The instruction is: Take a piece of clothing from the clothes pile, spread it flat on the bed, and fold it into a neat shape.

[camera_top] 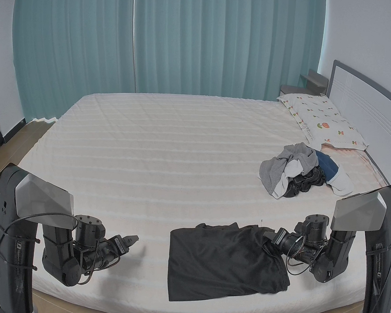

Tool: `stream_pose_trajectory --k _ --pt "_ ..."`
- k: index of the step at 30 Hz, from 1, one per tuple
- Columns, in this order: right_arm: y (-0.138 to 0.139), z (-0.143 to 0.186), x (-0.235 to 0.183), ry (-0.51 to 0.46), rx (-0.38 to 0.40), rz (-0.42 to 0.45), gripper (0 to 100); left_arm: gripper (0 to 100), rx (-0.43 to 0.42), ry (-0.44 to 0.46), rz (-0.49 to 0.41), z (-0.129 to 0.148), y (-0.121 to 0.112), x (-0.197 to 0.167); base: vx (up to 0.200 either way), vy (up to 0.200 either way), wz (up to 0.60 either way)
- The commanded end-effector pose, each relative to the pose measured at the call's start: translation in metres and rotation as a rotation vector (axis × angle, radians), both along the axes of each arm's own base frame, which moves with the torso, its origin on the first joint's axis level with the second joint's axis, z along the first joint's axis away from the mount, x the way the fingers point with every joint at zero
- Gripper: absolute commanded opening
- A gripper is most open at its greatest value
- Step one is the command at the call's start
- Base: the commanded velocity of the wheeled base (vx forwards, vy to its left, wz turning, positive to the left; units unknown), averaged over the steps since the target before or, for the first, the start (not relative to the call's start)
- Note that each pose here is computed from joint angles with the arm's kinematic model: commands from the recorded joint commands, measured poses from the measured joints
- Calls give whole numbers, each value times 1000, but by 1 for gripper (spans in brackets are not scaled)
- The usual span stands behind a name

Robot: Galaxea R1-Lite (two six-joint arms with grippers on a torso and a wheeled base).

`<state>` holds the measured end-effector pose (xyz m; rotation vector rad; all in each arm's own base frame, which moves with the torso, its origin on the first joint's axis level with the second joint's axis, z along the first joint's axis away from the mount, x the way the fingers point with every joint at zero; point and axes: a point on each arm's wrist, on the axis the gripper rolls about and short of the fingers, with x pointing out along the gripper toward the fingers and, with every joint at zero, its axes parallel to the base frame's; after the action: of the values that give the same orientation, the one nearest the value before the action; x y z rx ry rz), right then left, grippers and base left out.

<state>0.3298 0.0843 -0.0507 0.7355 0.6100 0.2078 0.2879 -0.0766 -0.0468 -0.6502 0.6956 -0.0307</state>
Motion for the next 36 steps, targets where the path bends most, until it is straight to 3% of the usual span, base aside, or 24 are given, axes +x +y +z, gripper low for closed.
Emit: stream_pose_trajectory --k 1,9,36 --pt "-3 -2 3 -5 2 -12 0 100 0 1 0 0 0 0 0 0 0" --pt "-21 1 12 -16 26 -81 0 100 1 3 -2 -1 -1 0 0 0 0" --pt "-35 -5 13 5 19 -128 0 100 2 4 -1 -1 -1 -1 0 0 0"
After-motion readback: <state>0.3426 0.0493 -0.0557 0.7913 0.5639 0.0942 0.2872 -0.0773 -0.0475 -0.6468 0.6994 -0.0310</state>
